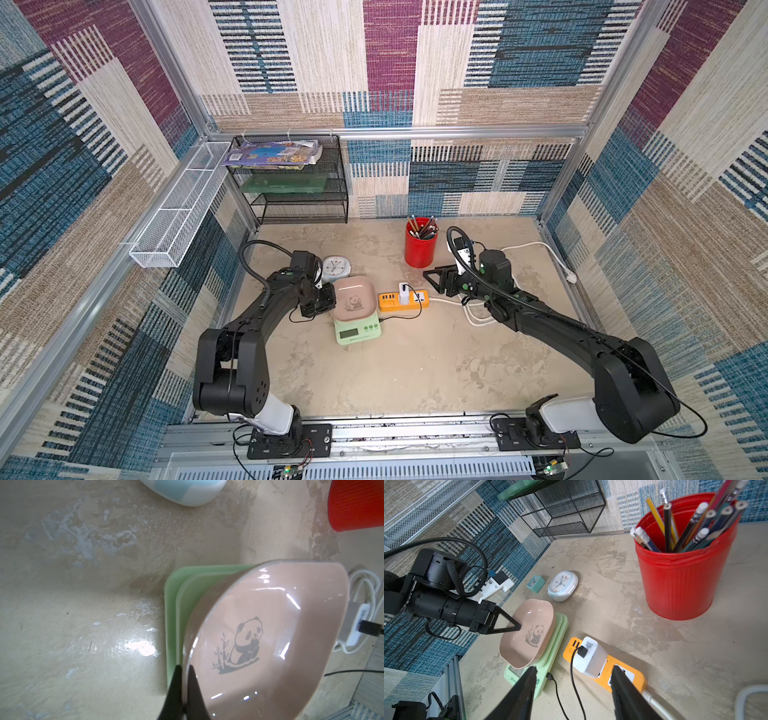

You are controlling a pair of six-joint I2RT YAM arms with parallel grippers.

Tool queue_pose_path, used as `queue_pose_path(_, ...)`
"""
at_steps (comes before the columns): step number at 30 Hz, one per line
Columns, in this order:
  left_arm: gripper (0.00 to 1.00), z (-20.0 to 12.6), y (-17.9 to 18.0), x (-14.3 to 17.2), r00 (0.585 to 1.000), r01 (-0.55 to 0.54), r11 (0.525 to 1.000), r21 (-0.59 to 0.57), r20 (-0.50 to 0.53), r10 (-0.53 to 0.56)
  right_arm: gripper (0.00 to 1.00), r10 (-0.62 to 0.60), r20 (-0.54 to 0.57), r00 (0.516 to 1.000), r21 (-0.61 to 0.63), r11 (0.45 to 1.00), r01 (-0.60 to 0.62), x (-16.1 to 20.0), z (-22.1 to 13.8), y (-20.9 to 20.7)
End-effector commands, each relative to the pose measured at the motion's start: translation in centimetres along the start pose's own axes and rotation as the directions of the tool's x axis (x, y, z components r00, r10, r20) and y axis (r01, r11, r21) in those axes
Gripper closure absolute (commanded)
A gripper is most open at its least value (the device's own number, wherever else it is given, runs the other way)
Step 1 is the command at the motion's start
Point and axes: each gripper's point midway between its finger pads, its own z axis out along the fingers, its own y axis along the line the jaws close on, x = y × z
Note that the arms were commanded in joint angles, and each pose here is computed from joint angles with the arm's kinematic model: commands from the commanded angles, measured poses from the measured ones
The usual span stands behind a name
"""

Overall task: Charge the electronic scale
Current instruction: Place the electronic scale at the center of the board.

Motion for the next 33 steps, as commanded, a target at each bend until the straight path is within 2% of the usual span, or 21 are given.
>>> queue_pose_path(1, 1.00, 0.1, -0.4, 0.0, 1.000, 0.004, 1.000, 0.003, -0.007, -0.003, 0.41, -0.007, 0.029, 1.000, -0.007, 1.000, 0.007, -0.7, 0.0, 0.1)
queue_pose_path(10, 1.00, 1.5, -1.2, 0.3, 0.999, -0.018, 1.000, 0.000, -0.044, 0.018, 0.41, -0.003, 0.026, 1.000, -0.001, 1.000, 0.003, -0.6, 0.1, -0.1)
queue_pose_path(22, 0.99, 2.5, -0.5, 0.3, 0.998, -0.019, 0.999, -0.031, -0.057, 0.017, 0.40, -0.015, 0.062, 0.998, 0.033, 0.999, 0.013, -1.0, -0.7, -0.7)
queue_pose_path(27, 0.90, 2.5, -0.3, 0.2, 0.999, -0.020, 0.999, -0.042, -0.051, 0.018, 0.39, -0.023, 0.084, 0.996, 0.062, 0.998, 0.017, -1.4, -1.2, -1.1)
queue_pose_path(33, 0.66, 0.7, -0.5, -1.0, 0.999, -0.049, 0.996, -0.071, 0.007, 0.050, 0.36, -0.041, 0.121, 0.992, 0.125, 0.992, 0.026, -1.9, -2.2, -2.1)
